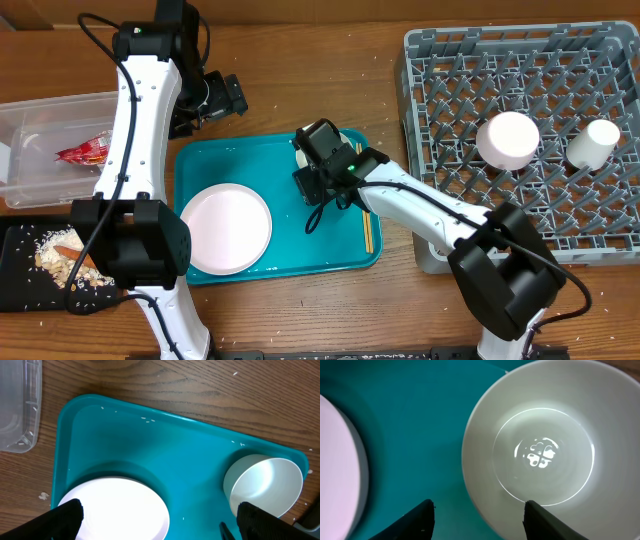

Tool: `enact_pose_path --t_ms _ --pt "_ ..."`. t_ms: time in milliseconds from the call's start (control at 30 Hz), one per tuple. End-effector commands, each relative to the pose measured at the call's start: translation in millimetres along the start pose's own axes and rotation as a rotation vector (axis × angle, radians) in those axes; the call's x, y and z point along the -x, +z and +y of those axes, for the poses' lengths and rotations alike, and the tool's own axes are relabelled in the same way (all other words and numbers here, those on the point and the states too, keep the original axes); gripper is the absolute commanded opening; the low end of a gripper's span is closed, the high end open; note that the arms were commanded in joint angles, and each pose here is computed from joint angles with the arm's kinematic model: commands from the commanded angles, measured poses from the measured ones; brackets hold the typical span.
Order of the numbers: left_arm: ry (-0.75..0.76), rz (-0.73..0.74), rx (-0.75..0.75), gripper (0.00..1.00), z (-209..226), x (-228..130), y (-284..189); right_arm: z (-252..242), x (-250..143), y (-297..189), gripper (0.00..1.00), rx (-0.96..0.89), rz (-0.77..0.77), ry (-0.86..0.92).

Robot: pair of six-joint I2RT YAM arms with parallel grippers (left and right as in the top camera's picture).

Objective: Sort waste into correct bins and load items into the dishwasher
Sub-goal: 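Move the right gripper to the white bowl and grasp its rim, then carry the white bowl with the right gripper into the dish rack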

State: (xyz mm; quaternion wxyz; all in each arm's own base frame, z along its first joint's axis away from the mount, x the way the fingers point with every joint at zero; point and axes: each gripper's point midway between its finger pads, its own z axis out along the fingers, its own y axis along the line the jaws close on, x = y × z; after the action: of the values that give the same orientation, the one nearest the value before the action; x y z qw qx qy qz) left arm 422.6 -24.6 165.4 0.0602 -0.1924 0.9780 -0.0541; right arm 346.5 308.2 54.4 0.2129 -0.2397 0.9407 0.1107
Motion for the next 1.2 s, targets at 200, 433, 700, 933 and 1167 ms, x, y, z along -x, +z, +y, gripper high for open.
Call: enact_pose_path --t_ms 200,433,700,933,1167 --pt "-0.007 0.002 -0.008 1.00 -3.1 -3.5 -1.9 -2.8 -9.8 10.9 0.57 -0.009 0.034 -0.058" --pt "-0.007 0.002 -0.008 1.00 -3.1 -3.5 -1.9 -2.9 -14.5 10.7 0.24 -0.012 0.052 -0.055" --pt "-0.007 0.002 -0.008 1.00 -3.1 -3.5 -1.9 5.8 -5.6 -1.4 0.04 0.021 0.066 -0.036" --pt "-0.007 0.002 -0.008 1.00 -3.1 -3.5 -1.9 15.1 42.6 -51.4 0.04 0.048 -0.040 0.016" --pt "-0.007 0.002 -0.008 1.00 -3.1 -3.5 -1.9 -25.4 104.5 -153.8 0.04 0.051 -0.236 0.143"
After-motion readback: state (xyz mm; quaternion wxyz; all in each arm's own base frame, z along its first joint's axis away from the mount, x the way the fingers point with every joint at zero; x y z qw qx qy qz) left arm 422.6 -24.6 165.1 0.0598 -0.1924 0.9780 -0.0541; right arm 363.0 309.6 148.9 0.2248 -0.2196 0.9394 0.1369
